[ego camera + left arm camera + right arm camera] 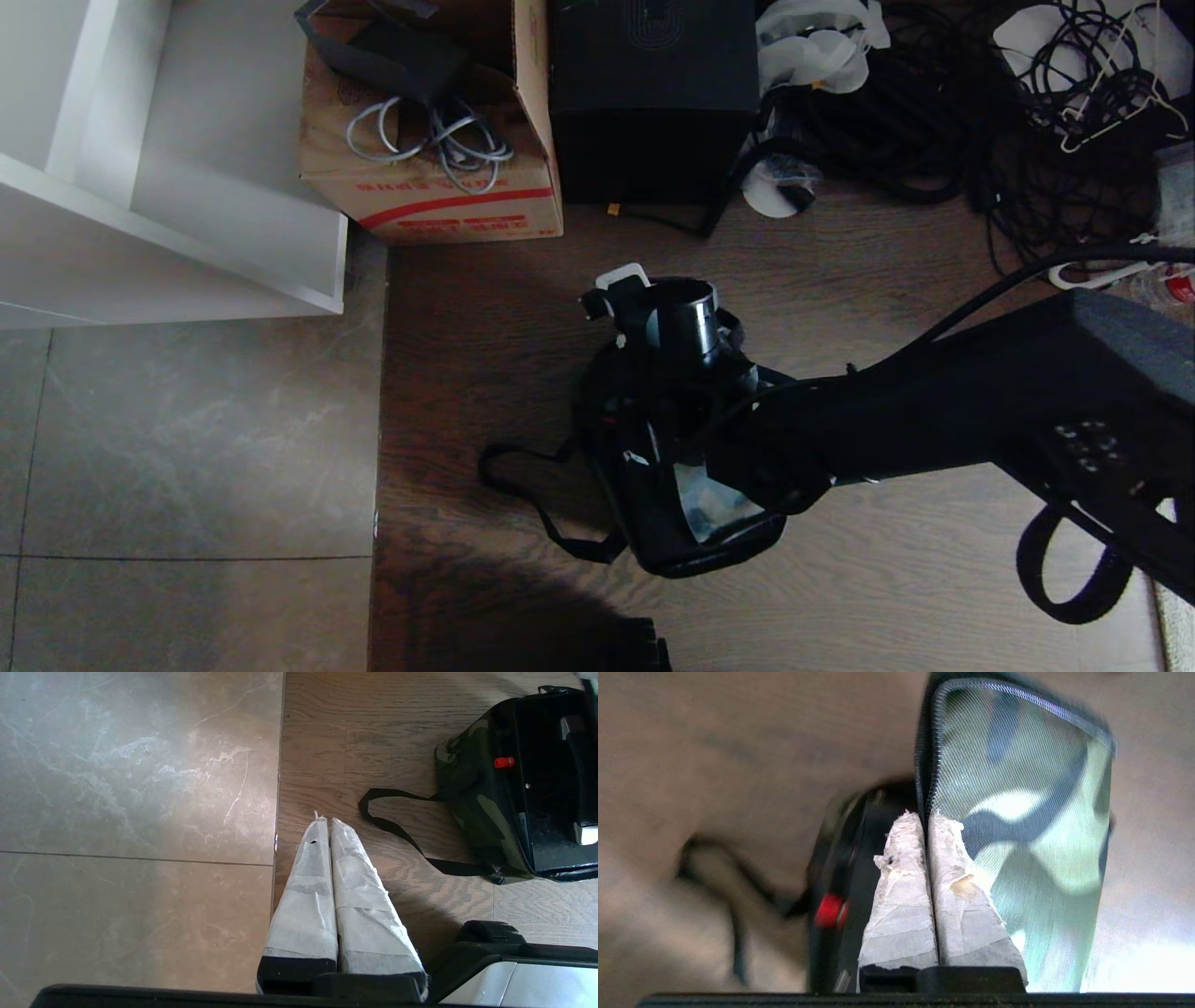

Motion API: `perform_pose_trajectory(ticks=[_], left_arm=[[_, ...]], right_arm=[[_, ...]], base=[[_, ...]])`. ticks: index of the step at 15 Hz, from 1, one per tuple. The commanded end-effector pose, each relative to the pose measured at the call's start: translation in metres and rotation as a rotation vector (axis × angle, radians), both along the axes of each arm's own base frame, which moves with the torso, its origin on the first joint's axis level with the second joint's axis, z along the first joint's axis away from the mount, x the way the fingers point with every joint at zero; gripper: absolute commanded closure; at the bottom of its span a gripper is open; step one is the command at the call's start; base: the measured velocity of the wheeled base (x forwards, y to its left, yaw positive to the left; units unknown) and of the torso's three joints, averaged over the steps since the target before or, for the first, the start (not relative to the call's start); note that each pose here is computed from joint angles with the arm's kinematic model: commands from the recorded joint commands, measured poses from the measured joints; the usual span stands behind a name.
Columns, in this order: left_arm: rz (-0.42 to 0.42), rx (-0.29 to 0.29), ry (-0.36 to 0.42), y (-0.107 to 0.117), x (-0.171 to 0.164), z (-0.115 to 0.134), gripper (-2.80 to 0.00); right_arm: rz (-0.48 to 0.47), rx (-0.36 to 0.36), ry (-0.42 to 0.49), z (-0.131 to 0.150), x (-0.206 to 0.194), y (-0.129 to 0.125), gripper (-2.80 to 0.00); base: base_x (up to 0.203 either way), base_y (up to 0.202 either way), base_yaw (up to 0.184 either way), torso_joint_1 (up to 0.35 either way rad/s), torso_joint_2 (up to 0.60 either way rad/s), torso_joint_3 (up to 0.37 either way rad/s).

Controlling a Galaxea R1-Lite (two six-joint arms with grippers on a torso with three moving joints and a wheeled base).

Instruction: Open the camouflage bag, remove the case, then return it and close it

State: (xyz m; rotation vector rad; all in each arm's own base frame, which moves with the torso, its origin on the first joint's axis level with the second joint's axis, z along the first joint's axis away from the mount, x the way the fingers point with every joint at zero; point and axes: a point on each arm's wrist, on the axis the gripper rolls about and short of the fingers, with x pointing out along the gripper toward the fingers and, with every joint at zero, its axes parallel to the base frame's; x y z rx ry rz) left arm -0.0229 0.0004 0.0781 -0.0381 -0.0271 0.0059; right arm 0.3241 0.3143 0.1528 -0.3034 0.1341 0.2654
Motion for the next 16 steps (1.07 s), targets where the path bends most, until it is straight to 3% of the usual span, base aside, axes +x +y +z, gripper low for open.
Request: perform_pose_trajectory(ticks=[1,8,16], left_arm=[[0.001,0.0,0.009,0.0,0.001,-0.002,0.0],[0.0,0.0,0.009,0.0,0.001,-0.002,0.0],[0.001,0.0,0.008,0.0,0.001,-0.002,0.0]], right_arm=[[0.039,0.032,0.037,0.024,-0.028,0.003,0.0],[0.06,0.022,0.062,0.037,-0.041,0.004,0.0],[0.052,0.022,0.093,0.089,-0.072,-0.033,0.0]], base=[[0.0,0.0,0.0,0.0,0.0,0.0],[0.0,0.0,0.0,0.0,0.0,0.0],[0.0,0.0,0.0,0.0,0.0,0.0]])
